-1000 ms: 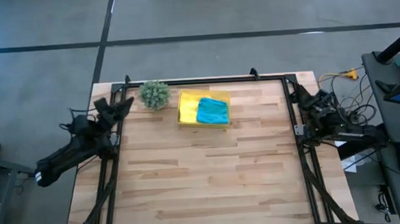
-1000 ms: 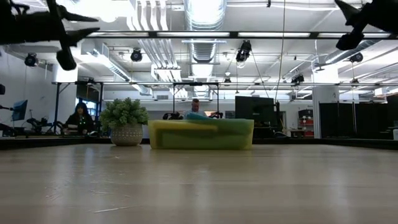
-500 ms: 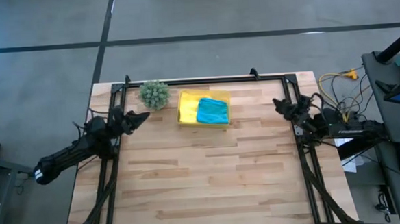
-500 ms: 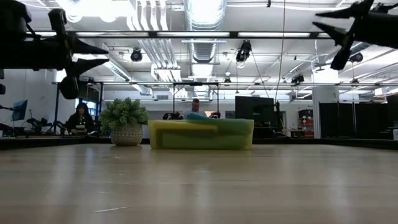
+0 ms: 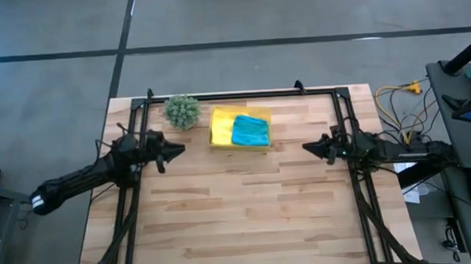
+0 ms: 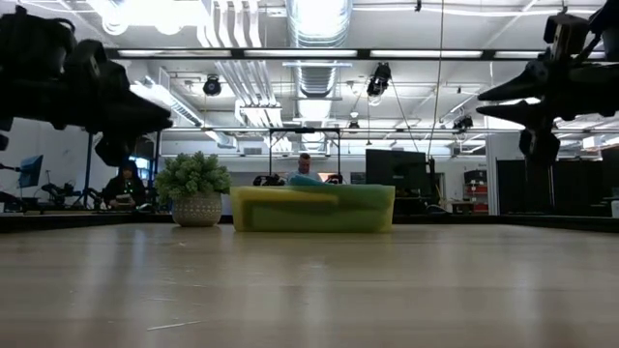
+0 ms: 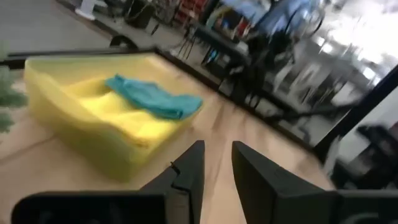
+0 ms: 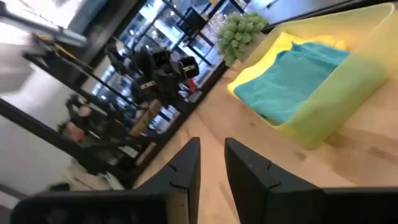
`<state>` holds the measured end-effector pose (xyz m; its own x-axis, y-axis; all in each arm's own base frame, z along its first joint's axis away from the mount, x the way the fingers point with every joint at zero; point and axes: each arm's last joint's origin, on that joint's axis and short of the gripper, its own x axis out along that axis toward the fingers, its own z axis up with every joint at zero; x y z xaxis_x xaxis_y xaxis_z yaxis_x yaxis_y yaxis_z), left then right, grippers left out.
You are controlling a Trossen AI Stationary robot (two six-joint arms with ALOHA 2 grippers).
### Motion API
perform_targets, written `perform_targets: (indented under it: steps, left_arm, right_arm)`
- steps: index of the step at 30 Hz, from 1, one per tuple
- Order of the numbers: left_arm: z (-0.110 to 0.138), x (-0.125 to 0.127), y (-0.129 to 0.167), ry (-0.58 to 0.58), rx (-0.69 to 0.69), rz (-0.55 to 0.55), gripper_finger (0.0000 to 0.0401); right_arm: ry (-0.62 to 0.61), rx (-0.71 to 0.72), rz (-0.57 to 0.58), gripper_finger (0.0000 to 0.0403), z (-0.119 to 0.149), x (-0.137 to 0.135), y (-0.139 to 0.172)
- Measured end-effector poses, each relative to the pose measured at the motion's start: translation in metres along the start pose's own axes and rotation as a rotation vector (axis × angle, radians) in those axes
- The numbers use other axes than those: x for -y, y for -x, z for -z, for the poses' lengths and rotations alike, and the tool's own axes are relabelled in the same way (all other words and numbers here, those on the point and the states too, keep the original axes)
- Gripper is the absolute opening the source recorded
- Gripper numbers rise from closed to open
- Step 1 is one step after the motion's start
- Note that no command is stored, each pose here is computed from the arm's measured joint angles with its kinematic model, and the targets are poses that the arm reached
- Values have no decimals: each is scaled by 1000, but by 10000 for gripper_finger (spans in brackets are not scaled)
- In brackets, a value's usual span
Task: Fold microfiber towels
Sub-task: Return to Home Position
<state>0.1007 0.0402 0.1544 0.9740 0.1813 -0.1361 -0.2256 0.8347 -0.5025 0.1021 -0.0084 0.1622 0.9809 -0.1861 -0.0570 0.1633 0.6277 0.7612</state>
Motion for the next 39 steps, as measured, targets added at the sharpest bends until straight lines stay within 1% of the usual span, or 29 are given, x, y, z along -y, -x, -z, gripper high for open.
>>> perform_targets:
  steps: [3, 7, 10, 14, 16, 23, 39]
  left_arm:
    - [5, -4, -4, -25, -63, -29, 67]
    - [11, -9, -9, -6, -142, -69, 67]
    - [16, -12, -12, 2, -198, -101, 67]
    - [23, -17, -15, 127, -260, -151, 67]
    - [26, -19, -16, 161, -289, -172, 67]
    - [34, -24, -19, 186, -373, -222, 67]
    - [47, -33, -25, 216, -492, -293, 67]
  right_arm:
    - [65, -12, 15, 68, 1, 1, -1]
    - [194, -72, 8, 68, 4, 2, -3]
    - [240, -114, 8, 68, 7, 4, -4]
    - [251, -129, 29, 68, 8, 5, -6]
    - [252, -136, 36, 68, 9, 6, -6]
    - [255, -142, 41, 68, 9, 7, -7]
    - [255, -142, 41, 68, 9, 7, -7]
